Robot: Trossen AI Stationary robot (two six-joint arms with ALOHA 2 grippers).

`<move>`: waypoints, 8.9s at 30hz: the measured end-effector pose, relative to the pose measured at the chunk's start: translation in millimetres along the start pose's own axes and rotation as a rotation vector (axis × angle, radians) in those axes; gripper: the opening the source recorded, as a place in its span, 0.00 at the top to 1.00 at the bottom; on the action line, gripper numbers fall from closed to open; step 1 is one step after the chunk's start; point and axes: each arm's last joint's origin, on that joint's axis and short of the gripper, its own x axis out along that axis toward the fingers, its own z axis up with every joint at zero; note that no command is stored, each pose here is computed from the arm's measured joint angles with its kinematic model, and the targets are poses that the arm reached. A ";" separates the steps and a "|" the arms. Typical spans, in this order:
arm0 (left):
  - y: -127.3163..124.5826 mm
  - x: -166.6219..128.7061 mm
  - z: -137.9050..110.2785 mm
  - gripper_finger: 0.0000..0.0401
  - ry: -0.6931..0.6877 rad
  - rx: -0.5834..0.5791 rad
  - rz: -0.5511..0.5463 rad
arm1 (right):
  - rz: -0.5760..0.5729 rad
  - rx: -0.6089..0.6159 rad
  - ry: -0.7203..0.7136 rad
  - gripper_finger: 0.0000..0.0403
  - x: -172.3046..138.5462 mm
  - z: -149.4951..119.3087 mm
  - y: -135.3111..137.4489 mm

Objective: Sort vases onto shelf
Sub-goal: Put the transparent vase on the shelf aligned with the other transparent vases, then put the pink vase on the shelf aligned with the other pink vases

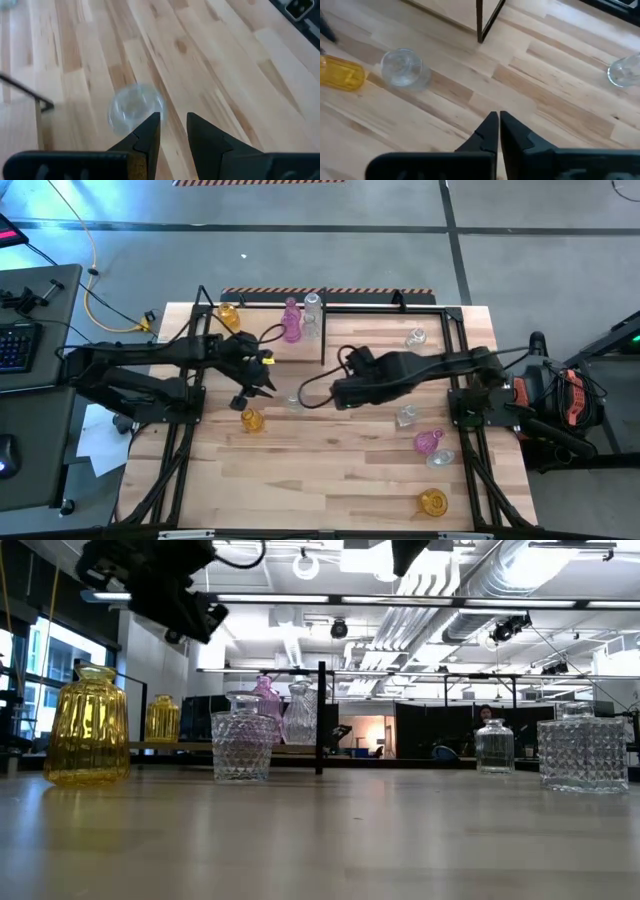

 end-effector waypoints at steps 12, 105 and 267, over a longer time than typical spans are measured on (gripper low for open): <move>28.7 47.3 27.3 0.65 0.189 0.006 0.038 | 0.006 -0.140 0.024 1.00 -4.4 -3.7 -10.1; 116.9 26.7 62.3 0.89 0.487 0.066 0.321 | 0.000 -0.079 -0.166 1.00 -19.3 -25.7 -3.1; -58.1 -129.6 -50.7 0.71 -0.409 -0.865 0.392 | 0.164 -0.549 0.284 0.93 70.7 -15.2 46.6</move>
